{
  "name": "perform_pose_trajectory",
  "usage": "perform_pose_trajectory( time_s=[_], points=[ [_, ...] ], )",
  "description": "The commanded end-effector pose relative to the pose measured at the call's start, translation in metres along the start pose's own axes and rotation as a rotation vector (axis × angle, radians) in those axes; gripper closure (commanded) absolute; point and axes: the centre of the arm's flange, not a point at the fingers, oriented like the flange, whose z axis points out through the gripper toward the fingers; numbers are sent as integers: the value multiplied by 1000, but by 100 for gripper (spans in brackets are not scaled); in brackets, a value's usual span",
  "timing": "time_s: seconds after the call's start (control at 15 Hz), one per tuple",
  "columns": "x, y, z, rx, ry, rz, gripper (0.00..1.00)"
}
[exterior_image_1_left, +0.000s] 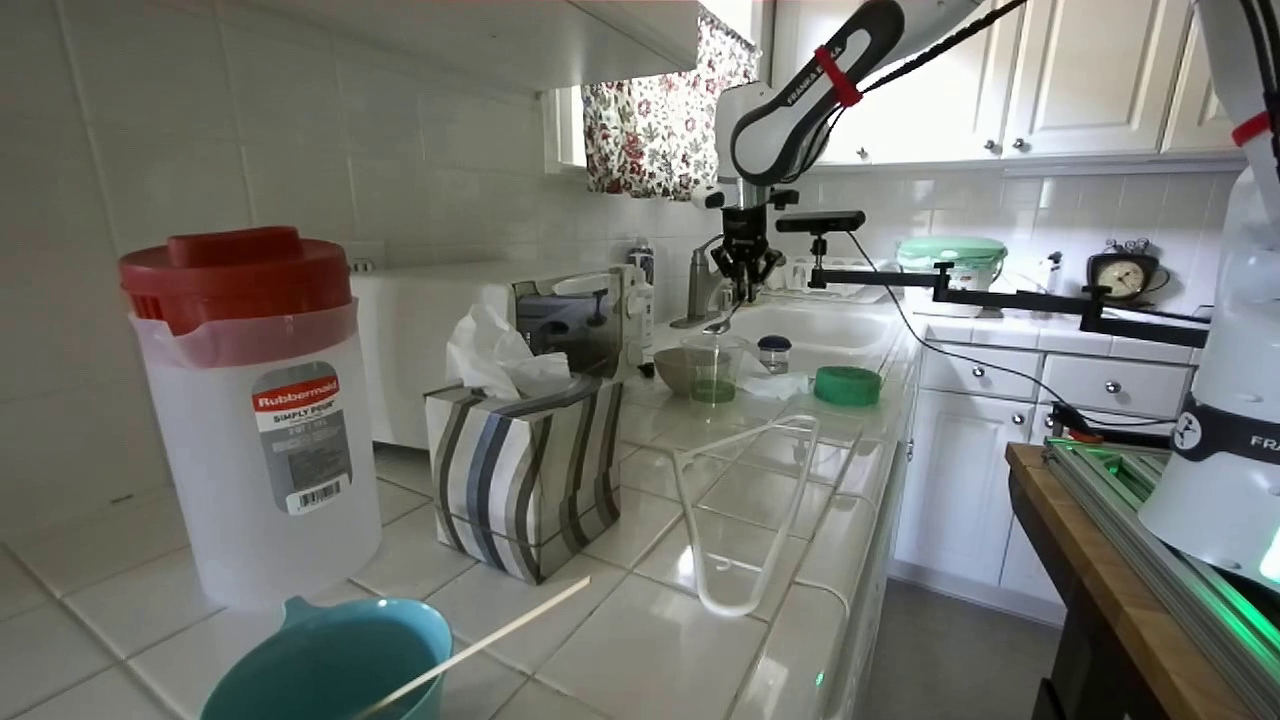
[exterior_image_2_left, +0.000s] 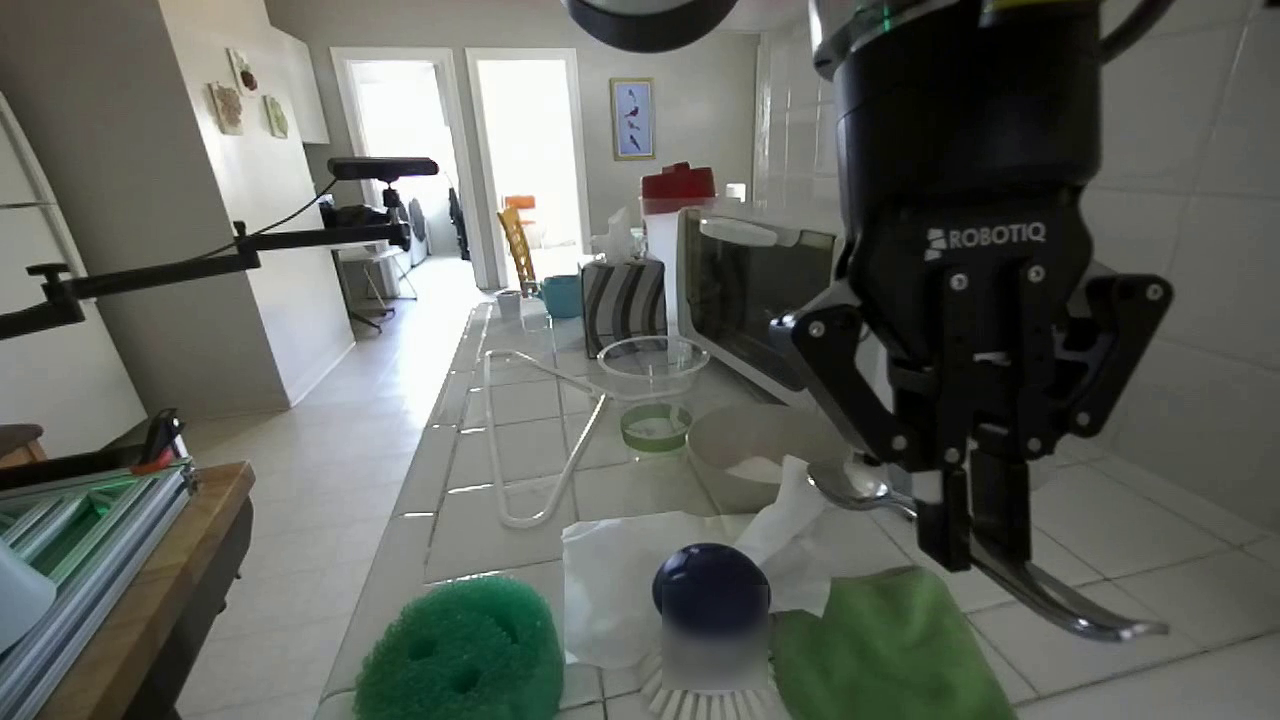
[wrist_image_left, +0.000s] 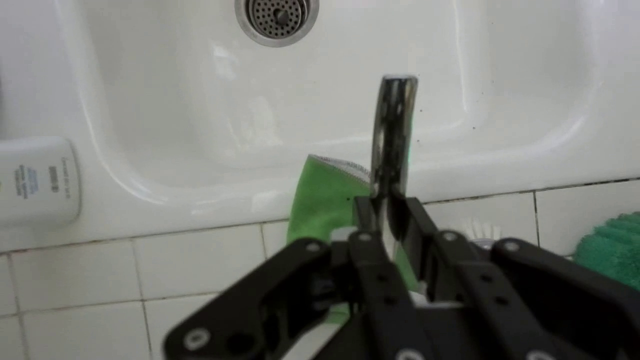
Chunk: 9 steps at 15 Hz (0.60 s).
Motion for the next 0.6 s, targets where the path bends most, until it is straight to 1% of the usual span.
perform_pose_trajectory(
  time_s=[0.0,0.27,0.53],
  points=[
    [16,4,-10,-2,-49,-33,95],
    [40,7,-20,-17,-91,-92,95],
    [62,11,-30,-32,-152,-148,95]
  ],
)
